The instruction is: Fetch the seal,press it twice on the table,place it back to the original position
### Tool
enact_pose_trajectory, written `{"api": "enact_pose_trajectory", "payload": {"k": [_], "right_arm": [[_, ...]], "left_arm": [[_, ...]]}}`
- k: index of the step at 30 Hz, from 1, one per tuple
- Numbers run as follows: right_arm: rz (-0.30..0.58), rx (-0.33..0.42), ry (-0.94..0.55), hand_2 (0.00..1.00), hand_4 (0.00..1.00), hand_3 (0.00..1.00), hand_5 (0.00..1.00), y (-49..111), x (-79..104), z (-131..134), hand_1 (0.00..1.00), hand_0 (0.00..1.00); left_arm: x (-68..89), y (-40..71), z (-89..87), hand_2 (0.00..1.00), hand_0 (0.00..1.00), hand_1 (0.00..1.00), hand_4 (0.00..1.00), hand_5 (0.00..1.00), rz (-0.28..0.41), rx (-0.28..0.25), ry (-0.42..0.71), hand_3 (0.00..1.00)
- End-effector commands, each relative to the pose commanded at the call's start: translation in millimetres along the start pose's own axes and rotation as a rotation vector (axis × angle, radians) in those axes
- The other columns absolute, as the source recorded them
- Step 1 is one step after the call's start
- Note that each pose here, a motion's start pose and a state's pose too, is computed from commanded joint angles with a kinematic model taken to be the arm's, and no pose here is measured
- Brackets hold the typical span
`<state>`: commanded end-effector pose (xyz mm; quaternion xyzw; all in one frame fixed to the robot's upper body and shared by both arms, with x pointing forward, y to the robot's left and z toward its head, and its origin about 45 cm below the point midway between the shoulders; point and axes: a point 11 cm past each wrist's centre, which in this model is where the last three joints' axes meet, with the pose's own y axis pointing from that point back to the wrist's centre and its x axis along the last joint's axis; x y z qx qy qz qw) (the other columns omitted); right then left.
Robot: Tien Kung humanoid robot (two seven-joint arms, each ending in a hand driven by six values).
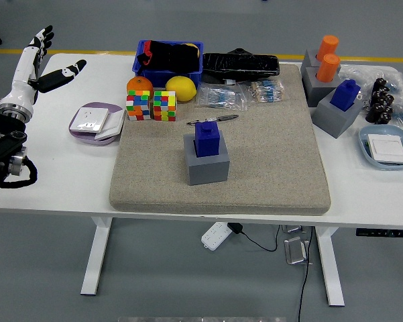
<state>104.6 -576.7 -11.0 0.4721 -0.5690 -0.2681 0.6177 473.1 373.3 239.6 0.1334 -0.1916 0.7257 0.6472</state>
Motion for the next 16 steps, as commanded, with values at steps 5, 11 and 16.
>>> {"api": "enact_pose_trajectory", "payload": {"k": [5, 11, 16], "right_arm": [[0.006, 0.001, 0.003, 0.725, 0.784, 0.688, 0.585, 0.6, 3.0, -0.9, 0.733, 0.824], [0.007, 0.004, 0.008, 0.726, 0.783, 0.686, 0.585, 0.5, 3.3, -3.6, 0.733, 0.824], [0.01, 0.004, 0.014, 0.726, 0.783, 0.686, 0.585, 0.8, 4.5, -3.9, 0.733, 0.824]], "left_arm": [[2.1, -0.6, 0.3, 0.998, 0.998, 0.998, 0.881, 0.265, 0.002, 0.001, -0.003, 0.992], [2.9, -1.8, 2.5, 0.998, 0.998, 0.998, 0.881, 0.265, 0.002, -0.003, -0.006, 0.991], [3.1, -1.5, 1.6, 0.998, 0.998, 0.998, 0.881, 0.265, 0.0, 0.0, -0.011, 0.991]]}}
